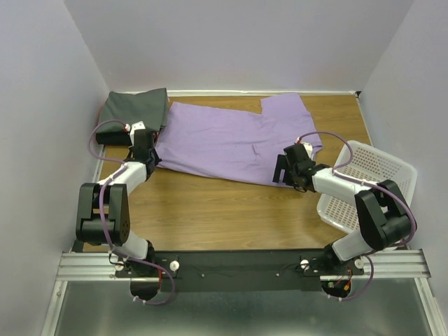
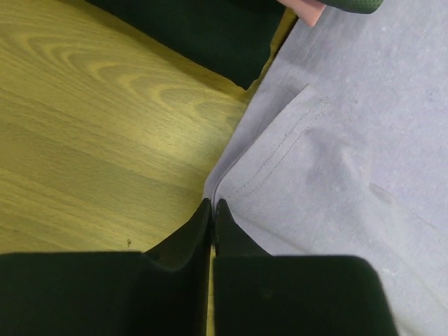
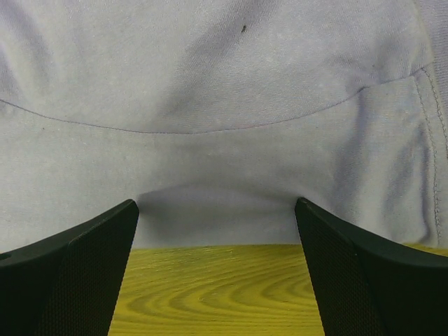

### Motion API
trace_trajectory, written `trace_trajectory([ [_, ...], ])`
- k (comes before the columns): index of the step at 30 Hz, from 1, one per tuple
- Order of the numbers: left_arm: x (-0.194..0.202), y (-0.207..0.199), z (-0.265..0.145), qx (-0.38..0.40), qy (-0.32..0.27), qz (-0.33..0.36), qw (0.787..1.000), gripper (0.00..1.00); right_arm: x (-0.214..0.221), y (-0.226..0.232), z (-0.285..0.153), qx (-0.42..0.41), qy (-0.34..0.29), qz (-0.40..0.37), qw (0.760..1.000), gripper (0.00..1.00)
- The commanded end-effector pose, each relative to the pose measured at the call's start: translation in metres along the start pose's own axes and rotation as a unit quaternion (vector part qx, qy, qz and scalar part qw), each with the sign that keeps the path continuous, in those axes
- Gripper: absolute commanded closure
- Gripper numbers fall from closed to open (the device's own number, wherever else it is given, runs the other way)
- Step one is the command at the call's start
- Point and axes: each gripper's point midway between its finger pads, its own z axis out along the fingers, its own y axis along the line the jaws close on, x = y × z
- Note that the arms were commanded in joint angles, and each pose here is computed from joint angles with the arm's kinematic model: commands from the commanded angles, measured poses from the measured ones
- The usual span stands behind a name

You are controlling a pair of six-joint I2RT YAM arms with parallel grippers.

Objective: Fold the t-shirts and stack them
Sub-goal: Fold the tshirt

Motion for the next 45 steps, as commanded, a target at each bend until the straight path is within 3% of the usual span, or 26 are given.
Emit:
trace_trajectory([
  [1,-0.007,0.023,-0.009,-0.047,-0.016,-0.018,0.999,0.71,0.011,-0.005,-0.004,-0.005,0.017,-0.002,1.000,0.00],
  [3,-0.013,0.027,-0.017,-0.057,-0.030,-0.025,0.998,0.49,0.006,0.000,-0.010,-0.021,0.011,-0.008,1.000,0.00],
  [5,-0.017,0.029,-0.021,-0.060,-0.038,-0.030,0.997,0.40,0.000,0.008,-0.016,-0.042,0.006,-0.010,0.999,0.00],
  [7,-0.024,0.030,-0.028,-0.061,-0.051,-0.034,0.996,0.37,-0.007,0.012,-0.023,-0.055,-0.005,-0.016,0.998,0.00],
  [10,-0.033,0.023,-0.037,-0.050,-0.068,-0.037,0.996,0.37,-0.019,0.019,-0.031,-0.069,-0.019,-0.027,0.997,0.00],
  [14,-0.041,-0.023,-0.055,0.024,-0.101,-0.029,0.994,0.37,-0.032,0.032,-0.033,-0.083,-0.027,-0.036,0.996,0.00],
  [18,-0.035,-0.106,-0.079,0.162,-0.119,-0.020,0.979,0.37,-0.041,0.052,-0.026,-0.091,-0.025,-0.052,0.994,0.00],
  [24,-0.005,-0.172,-0.074,0.229,-0.084,0.006,0.970,0.37,-0.035,0.056,-0.008,-0.067,-0.013,-0.064,0.996,0.00],
  [28,0.046,-0.197,-0.048,0.241,-0.029,0.034,0.969,0.37,-0.015,0.048,0.007,-0.044,0.012,-0.064,0.997,0.00],
  [35,0.099,-0.186,-0.030,0.216,0.018,0.048,0.975,0.37,0.016,0.041,0.004,-0.041,0.042,-0.047,0.997,0.01],
  [45,0.118,-0.161,-0.049,0.203,0.031,0.025,0.978,0.37,0.057,0.027,-0.025,-0.054,0.087,0.008,0.995,0.03],
])
